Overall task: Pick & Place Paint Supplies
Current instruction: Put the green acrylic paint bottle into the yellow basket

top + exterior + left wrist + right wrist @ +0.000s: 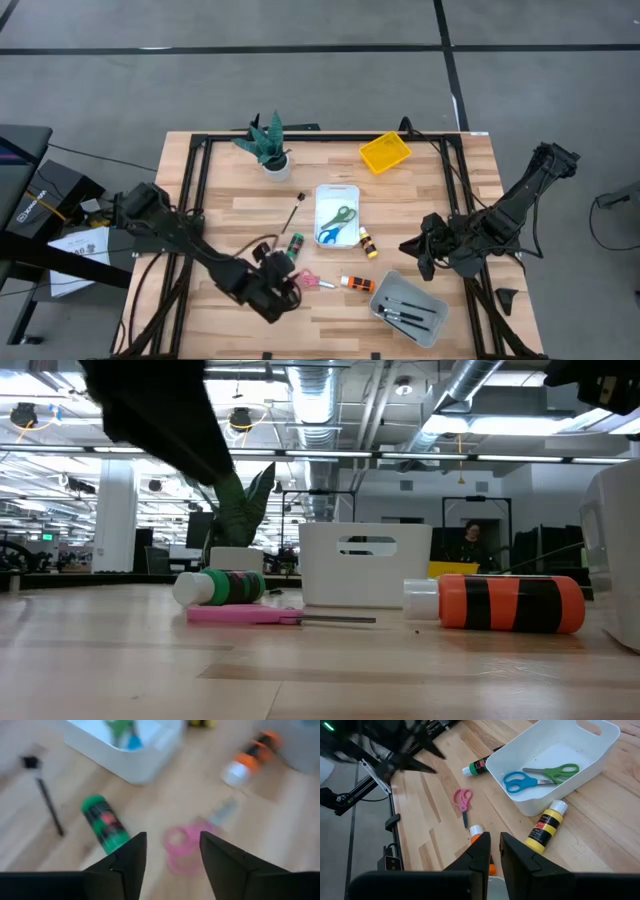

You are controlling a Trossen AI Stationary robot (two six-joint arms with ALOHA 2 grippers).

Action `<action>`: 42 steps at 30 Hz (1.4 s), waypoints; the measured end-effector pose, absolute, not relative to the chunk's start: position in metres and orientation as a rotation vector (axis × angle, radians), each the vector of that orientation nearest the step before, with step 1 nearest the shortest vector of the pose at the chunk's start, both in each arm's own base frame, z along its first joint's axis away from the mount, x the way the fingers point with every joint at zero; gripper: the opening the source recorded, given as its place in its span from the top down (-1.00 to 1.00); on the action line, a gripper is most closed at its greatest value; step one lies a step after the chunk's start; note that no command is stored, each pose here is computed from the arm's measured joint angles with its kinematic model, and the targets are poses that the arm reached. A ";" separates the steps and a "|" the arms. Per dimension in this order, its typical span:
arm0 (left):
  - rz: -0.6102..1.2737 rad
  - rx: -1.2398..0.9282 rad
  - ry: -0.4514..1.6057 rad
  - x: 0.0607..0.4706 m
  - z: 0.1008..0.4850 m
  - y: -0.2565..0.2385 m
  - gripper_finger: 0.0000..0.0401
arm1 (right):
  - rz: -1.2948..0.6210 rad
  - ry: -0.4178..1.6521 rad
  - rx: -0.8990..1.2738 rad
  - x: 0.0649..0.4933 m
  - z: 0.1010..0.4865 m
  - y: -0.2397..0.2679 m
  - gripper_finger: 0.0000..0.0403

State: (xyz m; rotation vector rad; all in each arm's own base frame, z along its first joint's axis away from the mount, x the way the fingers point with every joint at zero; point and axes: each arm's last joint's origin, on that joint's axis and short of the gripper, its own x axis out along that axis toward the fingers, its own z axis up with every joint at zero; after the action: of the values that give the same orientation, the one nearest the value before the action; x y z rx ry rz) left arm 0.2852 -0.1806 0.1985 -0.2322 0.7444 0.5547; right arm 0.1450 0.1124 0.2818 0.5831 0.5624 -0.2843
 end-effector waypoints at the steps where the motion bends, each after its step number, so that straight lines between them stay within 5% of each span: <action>1: 0.579 -0.214 0.744 0.288 0.191 -0.181 0.07 | -0.284 0.562 0.583 0.145 0.282 0.112 0.81; 10: 0.760 -0.231 0.774 0.291 0.139 -0.182 0.01 | -0.277 0.571 0.593 0.145 0.282 0.113 0.81; 42: 0.740 -0.298 0.730 0.273 0.110 -0.175 0.04 | -0.269 0.582 0.621 0.144 0.281 0.114 0.81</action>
State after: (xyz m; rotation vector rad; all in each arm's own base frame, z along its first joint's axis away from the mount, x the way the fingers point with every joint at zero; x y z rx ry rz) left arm 0.2728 -0.1747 0.1095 -0.2982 0.7300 0.7404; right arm 0.1435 0.1145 0.2814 0.6205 0.5820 -0.2691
